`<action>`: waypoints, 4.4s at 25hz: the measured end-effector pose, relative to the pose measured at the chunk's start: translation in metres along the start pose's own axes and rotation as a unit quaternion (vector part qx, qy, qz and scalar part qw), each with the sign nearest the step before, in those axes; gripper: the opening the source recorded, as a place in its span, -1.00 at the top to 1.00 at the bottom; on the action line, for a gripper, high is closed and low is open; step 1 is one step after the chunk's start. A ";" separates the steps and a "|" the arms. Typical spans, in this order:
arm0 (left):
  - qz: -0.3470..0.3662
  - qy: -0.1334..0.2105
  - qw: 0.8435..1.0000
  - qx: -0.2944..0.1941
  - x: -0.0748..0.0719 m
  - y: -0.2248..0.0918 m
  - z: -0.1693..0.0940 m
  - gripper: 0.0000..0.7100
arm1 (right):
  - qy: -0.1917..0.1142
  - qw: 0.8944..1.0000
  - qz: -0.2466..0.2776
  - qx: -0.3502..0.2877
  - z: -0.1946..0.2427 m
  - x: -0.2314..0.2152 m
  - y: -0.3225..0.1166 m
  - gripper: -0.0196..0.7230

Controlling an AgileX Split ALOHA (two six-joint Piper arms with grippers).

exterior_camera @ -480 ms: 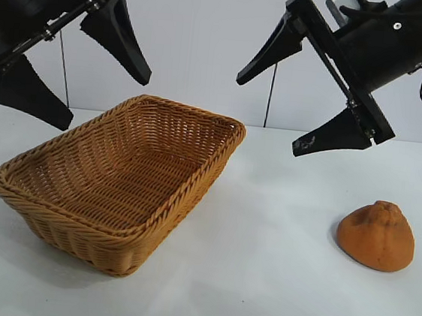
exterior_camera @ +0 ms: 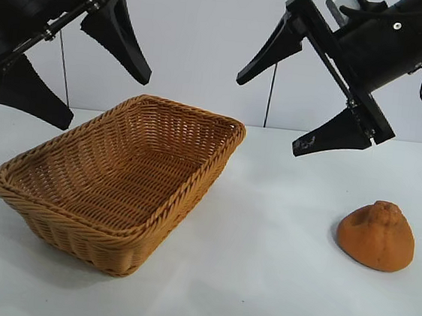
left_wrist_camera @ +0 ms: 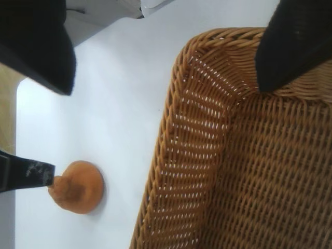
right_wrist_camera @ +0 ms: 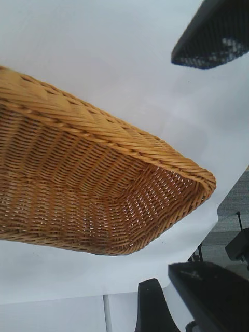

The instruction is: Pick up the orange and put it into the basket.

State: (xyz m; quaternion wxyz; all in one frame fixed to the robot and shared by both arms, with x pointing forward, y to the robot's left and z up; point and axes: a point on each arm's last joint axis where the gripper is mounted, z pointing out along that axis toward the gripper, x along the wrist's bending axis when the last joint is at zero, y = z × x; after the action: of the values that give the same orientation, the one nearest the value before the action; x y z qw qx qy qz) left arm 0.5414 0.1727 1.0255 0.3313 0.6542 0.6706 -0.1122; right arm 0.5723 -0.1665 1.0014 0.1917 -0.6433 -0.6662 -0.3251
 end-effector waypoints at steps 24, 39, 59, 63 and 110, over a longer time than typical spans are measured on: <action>0.000 -0.003 1.000 0.004 -0.001 -0.001 -0.001 -0.88 | 0.000 1.000 0.000 0.000 0.000 0.000 0.000 -0.92; -0.276 0.080 0.958 0.009 0.023 -0.052 -0.016 -0.88 | 0.000 1.000 0.000 0.000 0.000 0.000 0.000 -0.92; -0.380 0.147 0.910 -0.081 0.038 -0.068 0.029 -0.81 | 0.000 1.000 0.000 0.000 0.000 0.000 0.000 -0.92; -0.385 0.159 0.906 -0.080 0.046 -0.067 0.045 -0.81 | 0.000 1.000 0.000 0.000 0.000 0.000 0.000 -0.92; -0.215 0.209 0.954 0.001 0.079 0.070 0.047 0.75 | 0.000 1.000 -0.001 0.010 0.000 0.000 -0.002 -0.92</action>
State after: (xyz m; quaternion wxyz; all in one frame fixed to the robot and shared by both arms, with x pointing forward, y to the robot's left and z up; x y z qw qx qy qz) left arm 0.6282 0.2168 0.9628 0.1517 0.5038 0.8494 -0.0421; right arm 0.5705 -0.1664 1.0010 0.1979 -0.6409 -0.6698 -0.3184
